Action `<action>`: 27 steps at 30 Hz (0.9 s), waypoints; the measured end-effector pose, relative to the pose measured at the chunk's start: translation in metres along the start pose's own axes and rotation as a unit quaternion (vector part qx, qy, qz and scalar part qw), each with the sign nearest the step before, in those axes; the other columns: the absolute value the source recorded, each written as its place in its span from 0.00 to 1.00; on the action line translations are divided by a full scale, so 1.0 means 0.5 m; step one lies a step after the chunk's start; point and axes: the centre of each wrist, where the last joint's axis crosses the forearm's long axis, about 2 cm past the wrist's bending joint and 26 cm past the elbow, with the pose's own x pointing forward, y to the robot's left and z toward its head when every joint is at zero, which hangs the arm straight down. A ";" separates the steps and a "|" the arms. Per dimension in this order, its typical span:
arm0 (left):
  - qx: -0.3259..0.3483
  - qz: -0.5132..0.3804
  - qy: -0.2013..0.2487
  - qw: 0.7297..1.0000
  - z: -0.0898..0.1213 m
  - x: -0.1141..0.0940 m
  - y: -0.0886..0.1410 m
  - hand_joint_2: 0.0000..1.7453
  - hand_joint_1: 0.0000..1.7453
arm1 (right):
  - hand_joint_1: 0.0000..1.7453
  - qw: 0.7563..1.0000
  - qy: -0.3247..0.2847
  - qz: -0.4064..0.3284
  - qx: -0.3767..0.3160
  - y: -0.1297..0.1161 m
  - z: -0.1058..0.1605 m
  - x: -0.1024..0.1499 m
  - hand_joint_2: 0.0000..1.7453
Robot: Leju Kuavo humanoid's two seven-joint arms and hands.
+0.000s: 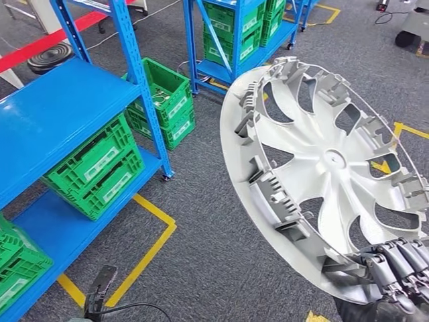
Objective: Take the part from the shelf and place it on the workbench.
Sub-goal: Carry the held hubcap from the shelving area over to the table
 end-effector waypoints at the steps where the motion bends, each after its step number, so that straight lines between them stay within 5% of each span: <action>1: 0.001 -0.002 0.001 1.000 0.000 0.000 0.001 1.00 0.00 | 1.00 1.000 0.002 0.001 0.000 -0.001 0.000 0.000 1.00; 18: 0.045 -0.051 0.054 0.996 0.006 -0.016 0.011 1.00 0.00 | 1.00 0.999 0.027 0.017 0.018 -0.030 0.018 0.000 1.00; 27: 0.066 -0.085 0.042 0.993 0.010 -0.025 0.017 1.00 0.00 | 1.00 0.998 0.050 0.022 0.028 -0.049 0.027 0.004 1.00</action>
